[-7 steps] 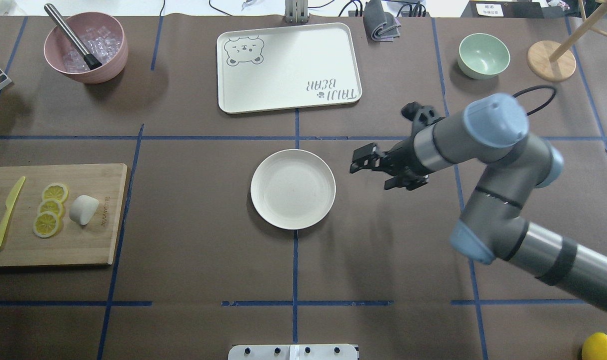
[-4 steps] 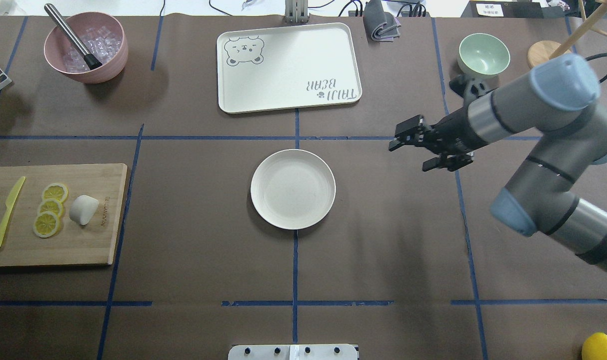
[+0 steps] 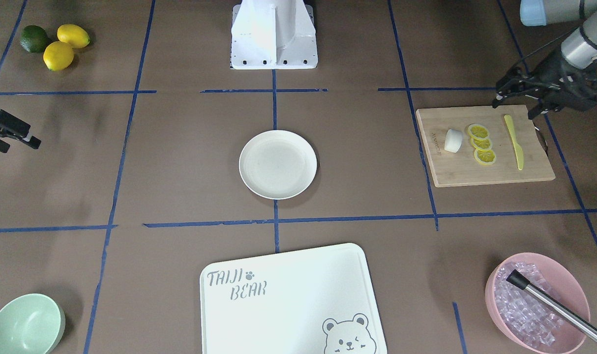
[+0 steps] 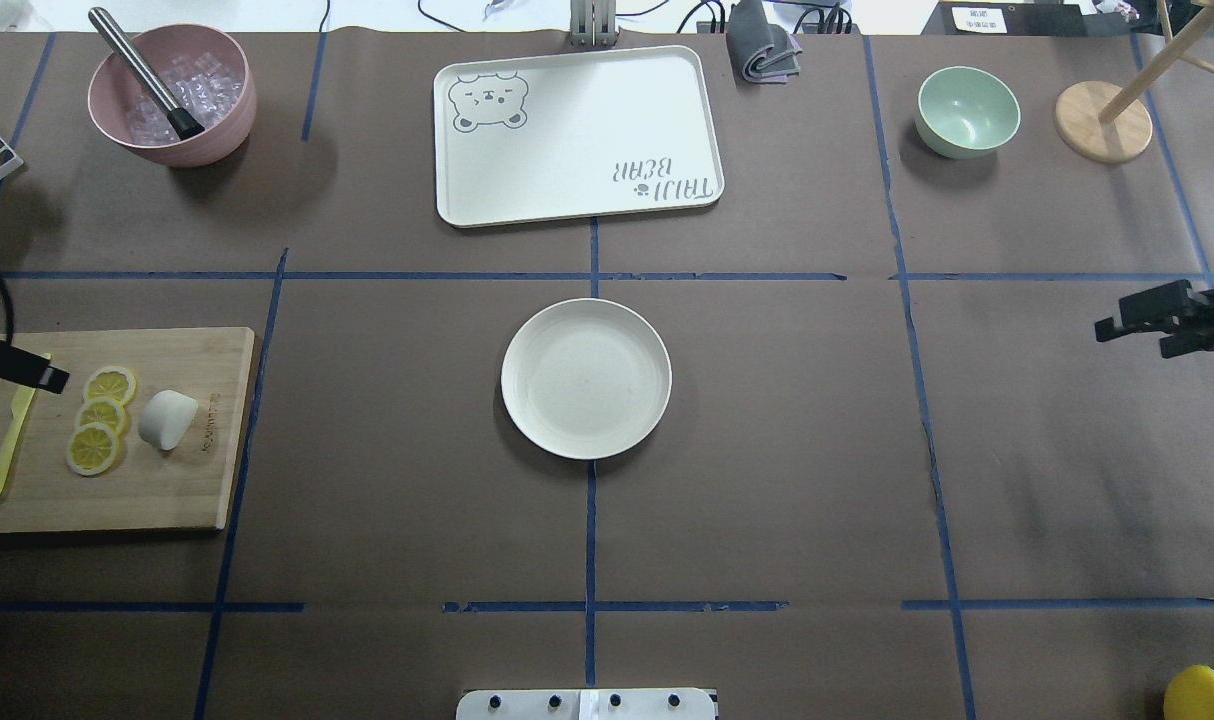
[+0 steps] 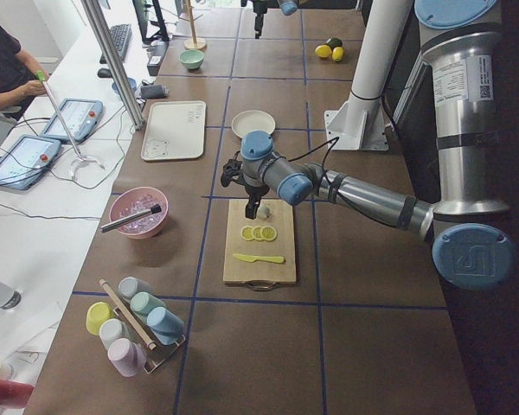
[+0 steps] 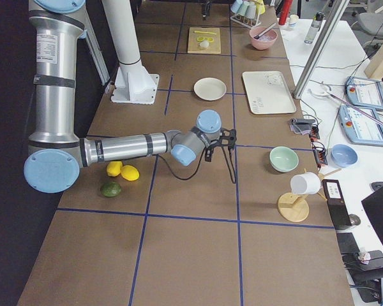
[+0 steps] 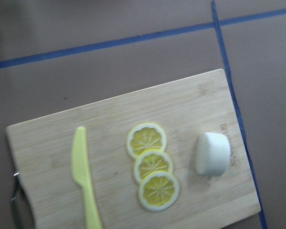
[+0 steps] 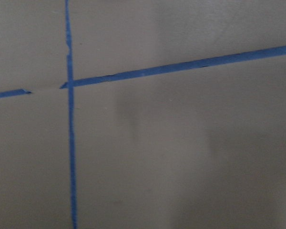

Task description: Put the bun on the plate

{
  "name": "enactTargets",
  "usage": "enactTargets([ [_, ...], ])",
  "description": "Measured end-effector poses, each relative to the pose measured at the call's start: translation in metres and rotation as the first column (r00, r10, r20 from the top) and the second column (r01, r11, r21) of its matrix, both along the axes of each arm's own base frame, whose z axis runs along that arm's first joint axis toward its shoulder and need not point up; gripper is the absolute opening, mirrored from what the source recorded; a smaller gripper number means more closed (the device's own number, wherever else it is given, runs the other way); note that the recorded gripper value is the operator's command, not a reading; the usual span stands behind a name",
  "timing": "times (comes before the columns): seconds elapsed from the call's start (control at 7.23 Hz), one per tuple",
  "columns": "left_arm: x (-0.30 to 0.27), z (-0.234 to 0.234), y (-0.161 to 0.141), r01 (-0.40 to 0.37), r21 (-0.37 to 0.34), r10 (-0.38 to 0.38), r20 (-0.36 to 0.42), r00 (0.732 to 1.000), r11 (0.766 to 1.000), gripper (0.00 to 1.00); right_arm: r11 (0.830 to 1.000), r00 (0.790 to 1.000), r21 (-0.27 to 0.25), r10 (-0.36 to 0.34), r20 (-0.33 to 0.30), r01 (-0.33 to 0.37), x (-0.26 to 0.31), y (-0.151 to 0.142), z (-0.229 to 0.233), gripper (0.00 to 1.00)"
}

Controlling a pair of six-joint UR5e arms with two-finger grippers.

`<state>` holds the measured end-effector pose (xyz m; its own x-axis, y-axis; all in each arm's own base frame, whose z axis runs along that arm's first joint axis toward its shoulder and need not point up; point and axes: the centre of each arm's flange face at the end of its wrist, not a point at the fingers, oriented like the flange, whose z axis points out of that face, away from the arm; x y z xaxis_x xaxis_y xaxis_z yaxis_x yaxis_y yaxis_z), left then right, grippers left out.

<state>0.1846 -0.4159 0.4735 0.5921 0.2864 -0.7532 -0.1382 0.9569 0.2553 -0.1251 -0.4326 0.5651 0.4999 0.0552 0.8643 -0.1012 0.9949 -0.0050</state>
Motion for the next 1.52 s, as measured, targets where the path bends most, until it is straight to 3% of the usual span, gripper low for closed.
enactTargets([
  [0.28,0.058,-0.015,-0.006,0.003,0.025,-0.003,0.030,1.000,1.000,1.00,0.994,0.989,0.068,-0.082,-0.124,0.090,0.042,0.010,0.047,1.00],
  [0.55,0.093,-0.007,-0.006,0.003,0.032,-0.005,0.072,0.997,0.999,1.00,0.977,0.958,0.103,-0.156,-0.239,0.185,0.092,0.001,0.066,1.00],
  [1.11,0.115,0.015,0.000,-0.022,0.004,0.021,0.110,0.994,1.000,1.00,0.950,0.899,0.100,-0.242,-0.366,0.297,0.144,-0.007,0.021,1.00],
  [1.52,0.134,0.028,-0.002,-0.028,-0.004,0.028,0.139,0.990,1.000,0.97,0.946,0.890,0.105,-0.247,-0.383,0.308,0.149,-0.012,0.012,1.00],
])
